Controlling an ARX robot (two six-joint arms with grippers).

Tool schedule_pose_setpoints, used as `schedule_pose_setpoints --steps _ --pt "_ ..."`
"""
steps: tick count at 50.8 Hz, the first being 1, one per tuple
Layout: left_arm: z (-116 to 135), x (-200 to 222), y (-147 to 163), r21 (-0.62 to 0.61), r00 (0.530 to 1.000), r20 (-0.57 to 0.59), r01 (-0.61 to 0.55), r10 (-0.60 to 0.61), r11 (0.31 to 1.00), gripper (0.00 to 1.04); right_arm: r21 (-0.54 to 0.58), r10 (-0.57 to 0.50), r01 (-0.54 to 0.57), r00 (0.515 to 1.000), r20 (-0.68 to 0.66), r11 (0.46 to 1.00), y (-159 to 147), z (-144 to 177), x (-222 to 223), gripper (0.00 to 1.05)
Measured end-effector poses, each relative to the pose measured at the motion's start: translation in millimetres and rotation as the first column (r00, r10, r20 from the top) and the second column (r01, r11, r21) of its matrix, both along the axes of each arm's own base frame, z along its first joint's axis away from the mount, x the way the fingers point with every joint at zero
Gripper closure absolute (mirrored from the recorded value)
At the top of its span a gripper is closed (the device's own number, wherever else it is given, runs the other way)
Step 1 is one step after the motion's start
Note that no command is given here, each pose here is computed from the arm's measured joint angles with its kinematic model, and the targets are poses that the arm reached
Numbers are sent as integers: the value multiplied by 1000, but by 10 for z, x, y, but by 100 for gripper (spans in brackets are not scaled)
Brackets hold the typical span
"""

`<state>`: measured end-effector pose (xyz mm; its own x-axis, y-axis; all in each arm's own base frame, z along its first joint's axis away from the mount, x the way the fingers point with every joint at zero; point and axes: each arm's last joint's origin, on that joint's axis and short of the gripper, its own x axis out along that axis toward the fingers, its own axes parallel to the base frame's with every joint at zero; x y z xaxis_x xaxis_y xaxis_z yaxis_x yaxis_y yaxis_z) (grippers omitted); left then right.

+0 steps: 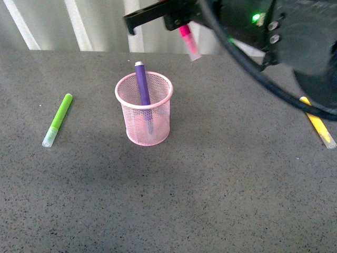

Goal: Insert purple and pink pens into pink cup

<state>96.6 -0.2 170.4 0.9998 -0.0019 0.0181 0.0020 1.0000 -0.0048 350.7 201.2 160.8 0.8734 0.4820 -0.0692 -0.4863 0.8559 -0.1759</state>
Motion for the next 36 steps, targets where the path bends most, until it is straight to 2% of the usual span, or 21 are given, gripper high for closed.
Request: schedule_pose_setpoints --steps 3,9,23,36 --pt "0 0 0 0 1000 0 0 0 1000 7 -9 39 -39 999 15 999 144 -67 -11 93" --pt "0 0 0 0 1000 0 0 0 1000 7 3 44 -44 999 6 999 315 -154 83 93" --pt "0 0 0 0 1000 0 0 0 1000 7 88 97 -96 995 -13 992 595 -83 104 93" --pt "0 0 0 0 1000 0 0 0 1000 7 94 114 -107 991 -74 990 695 -275 93 93"
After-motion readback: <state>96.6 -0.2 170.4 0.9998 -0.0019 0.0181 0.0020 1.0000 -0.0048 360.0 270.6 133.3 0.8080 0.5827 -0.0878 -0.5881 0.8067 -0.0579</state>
